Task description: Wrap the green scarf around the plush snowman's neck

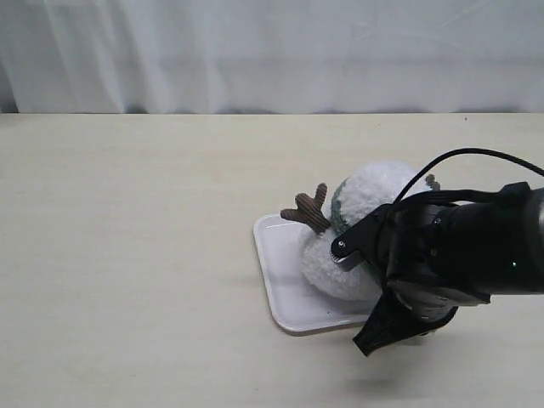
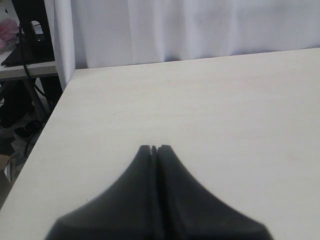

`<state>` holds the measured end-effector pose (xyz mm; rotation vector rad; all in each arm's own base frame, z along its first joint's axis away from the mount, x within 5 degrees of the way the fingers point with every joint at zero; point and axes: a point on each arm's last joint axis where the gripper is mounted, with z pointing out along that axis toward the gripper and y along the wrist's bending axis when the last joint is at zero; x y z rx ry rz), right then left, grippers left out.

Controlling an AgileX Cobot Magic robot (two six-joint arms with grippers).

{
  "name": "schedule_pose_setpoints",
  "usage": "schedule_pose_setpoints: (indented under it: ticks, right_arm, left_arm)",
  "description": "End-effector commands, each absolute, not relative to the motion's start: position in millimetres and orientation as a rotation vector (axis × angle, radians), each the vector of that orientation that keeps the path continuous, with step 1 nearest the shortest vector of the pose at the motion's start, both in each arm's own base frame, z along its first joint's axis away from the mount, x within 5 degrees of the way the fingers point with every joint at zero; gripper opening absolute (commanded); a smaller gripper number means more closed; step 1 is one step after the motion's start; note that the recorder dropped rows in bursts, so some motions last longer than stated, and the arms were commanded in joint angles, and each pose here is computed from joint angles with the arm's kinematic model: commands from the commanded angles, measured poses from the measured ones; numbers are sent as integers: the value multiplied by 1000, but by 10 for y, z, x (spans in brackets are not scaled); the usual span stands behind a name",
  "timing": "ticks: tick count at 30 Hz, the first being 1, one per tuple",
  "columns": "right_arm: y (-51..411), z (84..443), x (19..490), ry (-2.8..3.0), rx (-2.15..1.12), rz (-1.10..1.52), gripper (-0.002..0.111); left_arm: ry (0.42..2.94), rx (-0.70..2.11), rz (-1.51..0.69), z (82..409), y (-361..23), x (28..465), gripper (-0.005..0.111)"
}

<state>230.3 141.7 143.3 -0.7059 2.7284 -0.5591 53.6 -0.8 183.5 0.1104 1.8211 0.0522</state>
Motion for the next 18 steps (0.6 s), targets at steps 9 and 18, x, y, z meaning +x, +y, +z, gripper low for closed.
schedule_pose_setpoints:
  ticks: [9, 18]
  right_arm:
    - [1321, 1619, 2354, 2745, -567, -771, 67]
    - [1326, 1590, 2483, 2680, -463, -614, 70]
  left_arm:
    - [1810, 117, 43, 1834, -14, 538, 0]
    - [1810, 117, 43, 1834, -14, 538, 0]
